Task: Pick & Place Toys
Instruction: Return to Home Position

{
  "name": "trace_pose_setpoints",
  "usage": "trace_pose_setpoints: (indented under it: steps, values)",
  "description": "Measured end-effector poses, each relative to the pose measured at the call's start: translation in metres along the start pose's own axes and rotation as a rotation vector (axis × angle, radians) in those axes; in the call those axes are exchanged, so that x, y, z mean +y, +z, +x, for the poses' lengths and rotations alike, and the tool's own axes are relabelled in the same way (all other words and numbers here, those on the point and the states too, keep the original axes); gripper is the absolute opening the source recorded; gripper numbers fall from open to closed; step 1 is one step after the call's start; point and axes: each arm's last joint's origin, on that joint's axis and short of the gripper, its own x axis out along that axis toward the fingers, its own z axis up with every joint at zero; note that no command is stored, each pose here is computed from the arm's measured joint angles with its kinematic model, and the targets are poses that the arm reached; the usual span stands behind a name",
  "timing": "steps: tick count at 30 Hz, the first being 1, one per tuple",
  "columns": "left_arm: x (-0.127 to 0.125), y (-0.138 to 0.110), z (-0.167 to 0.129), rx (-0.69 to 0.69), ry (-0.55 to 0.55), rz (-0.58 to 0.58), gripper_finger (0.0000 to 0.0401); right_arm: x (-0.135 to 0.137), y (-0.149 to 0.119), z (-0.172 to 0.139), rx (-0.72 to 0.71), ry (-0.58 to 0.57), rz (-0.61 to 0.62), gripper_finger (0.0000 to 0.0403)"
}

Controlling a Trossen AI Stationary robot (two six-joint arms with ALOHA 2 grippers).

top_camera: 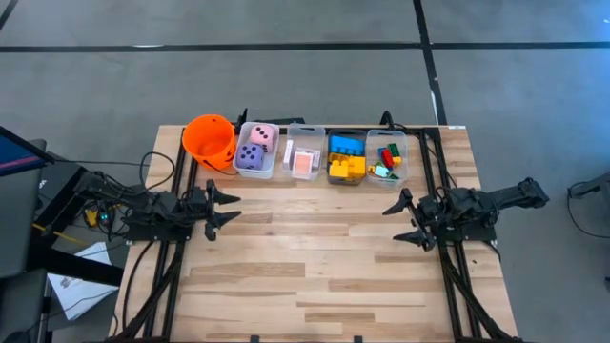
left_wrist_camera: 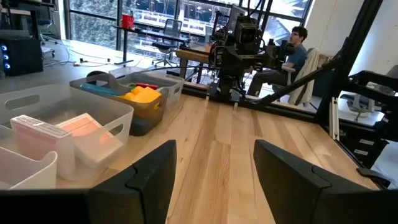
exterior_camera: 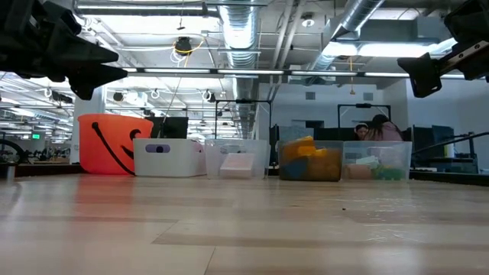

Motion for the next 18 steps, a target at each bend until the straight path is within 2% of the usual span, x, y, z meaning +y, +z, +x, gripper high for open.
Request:
trace_pose_setpoints:
  steps: [18]
  values:
    - [-0.0004, 0.0, -0.0001, 0.001, -0.008, -0.001, 0.0209, 0.0, -0.0001, 0.0, 0.0, 0.0, 0.0, 0.0363]
